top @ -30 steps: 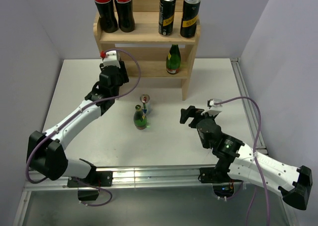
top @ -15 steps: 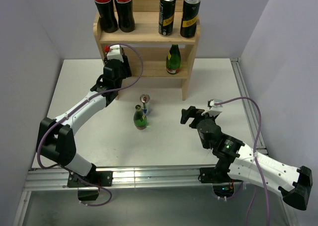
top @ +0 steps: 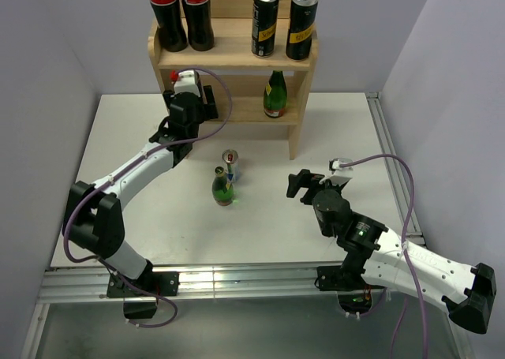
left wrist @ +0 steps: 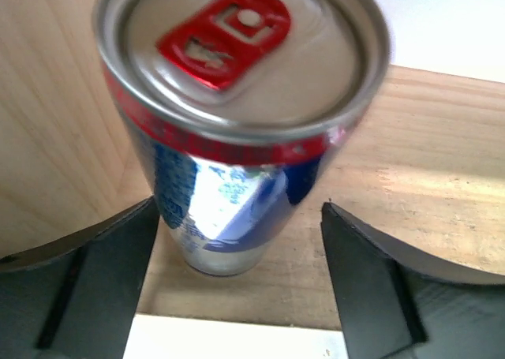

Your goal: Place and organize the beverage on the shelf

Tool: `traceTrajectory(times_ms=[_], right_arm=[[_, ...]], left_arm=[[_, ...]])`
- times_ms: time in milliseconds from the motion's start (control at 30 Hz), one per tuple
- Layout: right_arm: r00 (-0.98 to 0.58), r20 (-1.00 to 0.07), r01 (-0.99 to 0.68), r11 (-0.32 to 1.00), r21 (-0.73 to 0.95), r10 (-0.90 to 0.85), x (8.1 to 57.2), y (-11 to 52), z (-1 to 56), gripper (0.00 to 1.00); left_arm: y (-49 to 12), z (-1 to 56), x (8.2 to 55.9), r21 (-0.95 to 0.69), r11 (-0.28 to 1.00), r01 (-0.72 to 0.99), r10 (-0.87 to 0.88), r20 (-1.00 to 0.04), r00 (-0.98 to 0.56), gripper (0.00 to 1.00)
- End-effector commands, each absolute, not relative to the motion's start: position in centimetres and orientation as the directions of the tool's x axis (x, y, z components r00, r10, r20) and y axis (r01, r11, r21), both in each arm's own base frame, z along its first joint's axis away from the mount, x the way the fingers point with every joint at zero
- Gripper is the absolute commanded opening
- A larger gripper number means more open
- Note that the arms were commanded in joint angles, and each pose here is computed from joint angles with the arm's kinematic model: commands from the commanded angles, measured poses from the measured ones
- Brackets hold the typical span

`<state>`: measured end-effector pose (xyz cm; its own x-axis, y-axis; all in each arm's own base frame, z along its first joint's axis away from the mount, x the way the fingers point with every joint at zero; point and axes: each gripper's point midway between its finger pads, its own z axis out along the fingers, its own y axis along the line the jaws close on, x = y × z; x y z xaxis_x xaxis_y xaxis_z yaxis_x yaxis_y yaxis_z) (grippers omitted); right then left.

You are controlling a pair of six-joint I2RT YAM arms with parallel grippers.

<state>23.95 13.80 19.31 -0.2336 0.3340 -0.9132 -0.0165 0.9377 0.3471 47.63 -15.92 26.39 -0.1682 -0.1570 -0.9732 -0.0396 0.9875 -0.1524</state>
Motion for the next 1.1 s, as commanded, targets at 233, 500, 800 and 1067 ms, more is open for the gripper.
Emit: traceTrajectory(times_ms=[233,500,800,1067], right_arm=[[-0.221,-0.907,-0.002,0.93,0.367,0.357,24.0,13.7,19.2,1.0],[-0.224,-0.907,-0.007,0.93,0.368,0.357,24.1,14.0,19.0,1.0],[-0.224,-0.905,-0.013,0.927,0.374,0.362,24.1,14.1,19.1,1.0],[-0.234,-0.901,-0.014,0.925,0.379,0.365,24.1,14.4,18.8,1.0]], left_arm=[[-14.2,32.7,46.1,-0.251,0.967,-0.049,-0.252,-0.967,-0.022,0.95],[-15.9,32.7,41.9,-0.248,0.969,-0.002,-0.248,-0.967,-0.058,0.95],[-19.9,25.6,32.8,-0.266,0.957,0.117,-0.24,-0.951,-0.194,0.95],[-20.3,21.3,28.5,-0.31,0.924,0.226,-0.248,-0.932,-0.265,0.95]])
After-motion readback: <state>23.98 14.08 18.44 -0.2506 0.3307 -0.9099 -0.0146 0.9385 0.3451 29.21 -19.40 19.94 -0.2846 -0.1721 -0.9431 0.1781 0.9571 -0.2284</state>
